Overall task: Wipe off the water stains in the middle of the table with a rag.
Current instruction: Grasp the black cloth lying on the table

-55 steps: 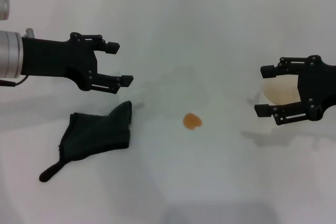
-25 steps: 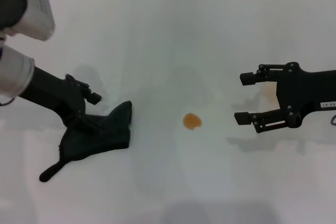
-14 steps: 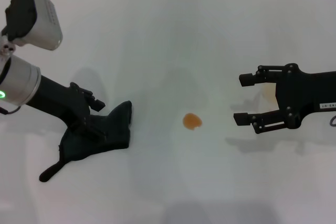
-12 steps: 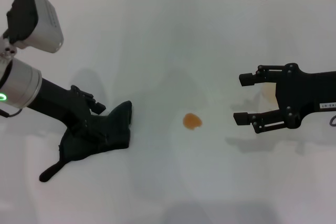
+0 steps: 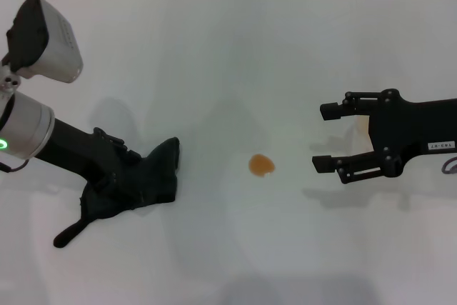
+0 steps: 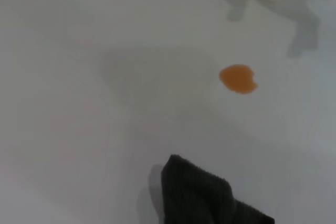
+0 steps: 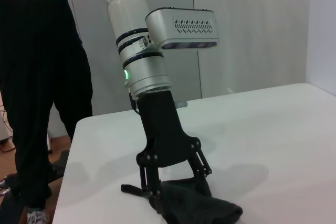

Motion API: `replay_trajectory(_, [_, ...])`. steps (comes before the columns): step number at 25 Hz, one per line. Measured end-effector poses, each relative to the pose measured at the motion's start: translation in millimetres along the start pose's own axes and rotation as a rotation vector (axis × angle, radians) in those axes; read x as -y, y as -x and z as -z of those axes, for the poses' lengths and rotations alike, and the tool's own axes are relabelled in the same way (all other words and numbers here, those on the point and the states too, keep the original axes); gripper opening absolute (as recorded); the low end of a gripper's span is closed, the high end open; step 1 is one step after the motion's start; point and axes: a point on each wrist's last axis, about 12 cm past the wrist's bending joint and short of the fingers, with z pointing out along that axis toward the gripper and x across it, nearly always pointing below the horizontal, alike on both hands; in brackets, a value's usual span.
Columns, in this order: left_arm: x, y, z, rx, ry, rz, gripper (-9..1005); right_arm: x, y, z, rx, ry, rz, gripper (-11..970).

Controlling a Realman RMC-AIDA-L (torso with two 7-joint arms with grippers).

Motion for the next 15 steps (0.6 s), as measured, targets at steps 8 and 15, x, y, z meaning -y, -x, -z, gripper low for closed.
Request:
replay_trajectory(8, [-2.4,-6.4,5.1,0.011,0.02,0.024,795,-0.1,1.4,0.5,0.008,-0.003,0.002,824])
replay_trajectory(15, [-7.6,-7.5,9.1,0.024,0.056,0.031,793,0.7,2.0,0.2,0.009,-0.003,0.002,759])
